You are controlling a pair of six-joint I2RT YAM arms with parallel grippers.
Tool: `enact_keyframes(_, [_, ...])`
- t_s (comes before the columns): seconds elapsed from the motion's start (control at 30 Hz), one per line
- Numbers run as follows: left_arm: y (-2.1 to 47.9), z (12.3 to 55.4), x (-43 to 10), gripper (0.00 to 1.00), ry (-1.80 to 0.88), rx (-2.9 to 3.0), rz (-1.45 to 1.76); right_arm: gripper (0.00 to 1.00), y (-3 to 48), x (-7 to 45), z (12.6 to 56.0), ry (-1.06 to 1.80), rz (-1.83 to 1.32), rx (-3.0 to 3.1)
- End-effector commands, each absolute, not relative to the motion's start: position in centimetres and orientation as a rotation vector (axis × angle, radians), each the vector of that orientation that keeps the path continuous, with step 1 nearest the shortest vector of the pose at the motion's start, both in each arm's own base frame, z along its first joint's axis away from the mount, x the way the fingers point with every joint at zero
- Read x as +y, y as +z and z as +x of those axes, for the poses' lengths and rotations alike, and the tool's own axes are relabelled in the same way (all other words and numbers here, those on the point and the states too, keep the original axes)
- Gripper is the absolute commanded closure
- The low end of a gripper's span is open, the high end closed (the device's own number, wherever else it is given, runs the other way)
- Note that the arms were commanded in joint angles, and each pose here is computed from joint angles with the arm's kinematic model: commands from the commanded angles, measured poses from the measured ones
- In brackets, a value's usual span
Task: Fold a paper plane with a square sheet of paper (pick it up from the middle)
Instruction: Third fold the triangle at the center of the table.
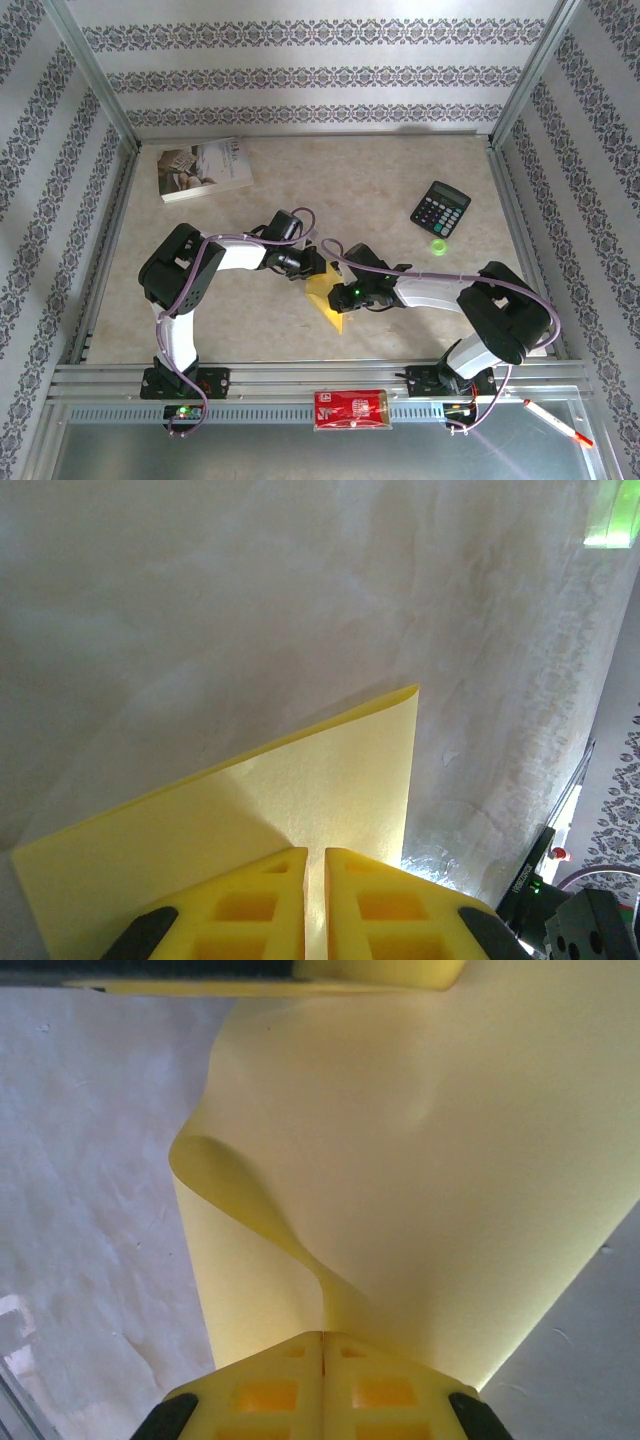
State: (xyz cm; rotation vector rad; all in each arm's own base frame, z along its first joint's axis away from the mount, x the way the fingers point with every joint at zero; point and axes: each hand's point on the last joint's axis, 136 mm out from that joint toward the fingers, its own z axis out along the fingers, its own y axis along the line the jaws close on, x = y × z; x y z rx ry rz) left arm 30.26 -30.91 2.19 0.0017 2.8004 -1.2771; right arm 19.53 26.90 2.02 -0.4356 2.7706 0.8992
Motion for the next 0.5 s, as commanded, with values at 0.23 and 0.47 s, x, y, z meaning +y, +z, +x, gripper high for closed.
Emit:
enact_keyframes(0.23, [0.62, 29.35, -30.77, 0.87, -1.247, 2.856, 0.023, 0.95, 2.23, 26.8, 19.8, 0.9, -0.457, 2.761])
enact_keyframes(0.47, [0.7, 29.41, -30.83, 0.88, -1.249, 2.852, 0.026, 0.95, 2.16, 26.59, 20.18, 0.889, -0.444, 2.762])
